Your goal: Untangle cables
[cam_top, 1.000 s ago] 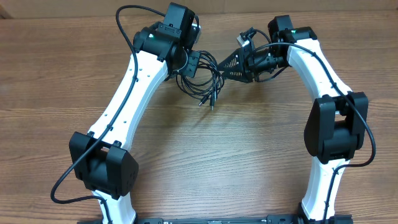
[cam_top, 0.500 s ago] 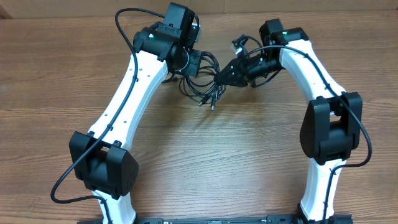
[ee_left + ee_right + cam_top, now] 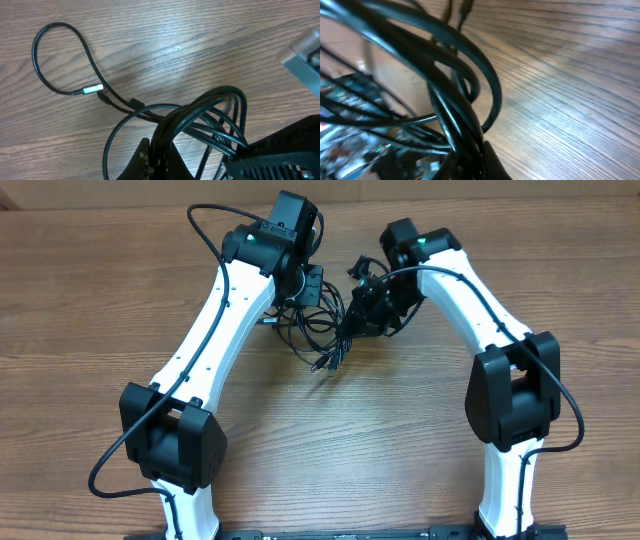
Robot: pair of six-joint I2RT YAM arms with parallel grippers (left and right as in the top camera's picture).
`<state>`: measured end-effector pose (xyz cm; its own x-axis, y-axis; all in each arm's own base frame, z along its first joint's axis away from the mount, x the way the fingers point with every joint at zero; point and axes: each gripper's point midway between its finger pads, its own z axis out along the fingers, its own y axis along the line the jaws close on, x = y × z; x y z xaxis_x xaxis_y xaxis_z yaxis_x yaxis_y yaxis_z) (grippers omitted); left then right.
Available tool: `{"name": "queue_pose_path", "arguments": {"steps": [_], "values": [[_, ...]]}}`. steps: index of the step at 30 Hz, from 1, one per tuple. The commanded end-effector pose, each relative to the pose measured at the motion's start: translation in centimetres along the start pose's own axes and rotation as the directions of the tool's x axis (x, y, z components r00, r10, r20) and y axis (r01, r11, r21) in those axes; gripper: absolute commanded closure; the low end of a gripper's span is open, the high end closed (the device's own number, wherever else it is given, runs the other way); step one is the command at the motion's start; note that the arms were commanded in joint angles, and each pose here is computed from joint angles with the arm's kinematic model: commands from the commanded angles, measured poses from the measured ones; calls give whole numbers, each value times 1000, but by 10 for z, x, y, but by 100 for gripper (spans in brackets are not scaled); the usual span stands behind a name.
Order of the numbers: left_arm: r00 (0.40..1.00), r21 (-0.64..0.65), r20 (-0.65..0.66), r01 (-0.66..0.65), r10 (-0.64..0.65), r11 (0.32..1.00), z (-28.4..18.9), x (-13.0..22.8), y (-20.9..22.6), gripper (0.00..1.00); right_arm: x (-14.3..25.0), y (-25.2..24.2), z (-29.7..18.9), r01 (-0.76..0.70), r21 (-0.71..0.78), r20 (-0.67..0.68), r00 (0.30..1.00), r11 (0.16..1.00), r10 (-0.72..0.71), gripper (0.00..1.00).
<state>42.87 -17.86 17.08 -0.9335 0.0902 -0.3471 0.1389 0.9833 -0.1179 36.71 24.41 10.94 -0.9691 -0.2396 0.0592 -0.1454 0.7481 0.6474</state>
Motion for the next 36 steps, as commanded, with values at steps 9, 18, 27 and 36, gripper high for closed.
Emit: {"name": "queue_pose_path", "arguments": {"steps": [9,18,27,36], "values": [[994,-110,60,96,-90,989,-12,-13,33,96,5,-38,-5,-125,291,47,992,948,117,77],[999,-53,29,34,-32,998,-11,-9,23,96,-1,-44,3,-140,287,75,990,948,123,83],[999,-72,-45,15,-19,997,5,12,28,96,-14,12,-29,-95,-201,54,993,975,108,80],[995,119,-75,72,-64,990,26,21,-7,96,-23,10,-46,-347,-293,13,930,891,367,80]]}}
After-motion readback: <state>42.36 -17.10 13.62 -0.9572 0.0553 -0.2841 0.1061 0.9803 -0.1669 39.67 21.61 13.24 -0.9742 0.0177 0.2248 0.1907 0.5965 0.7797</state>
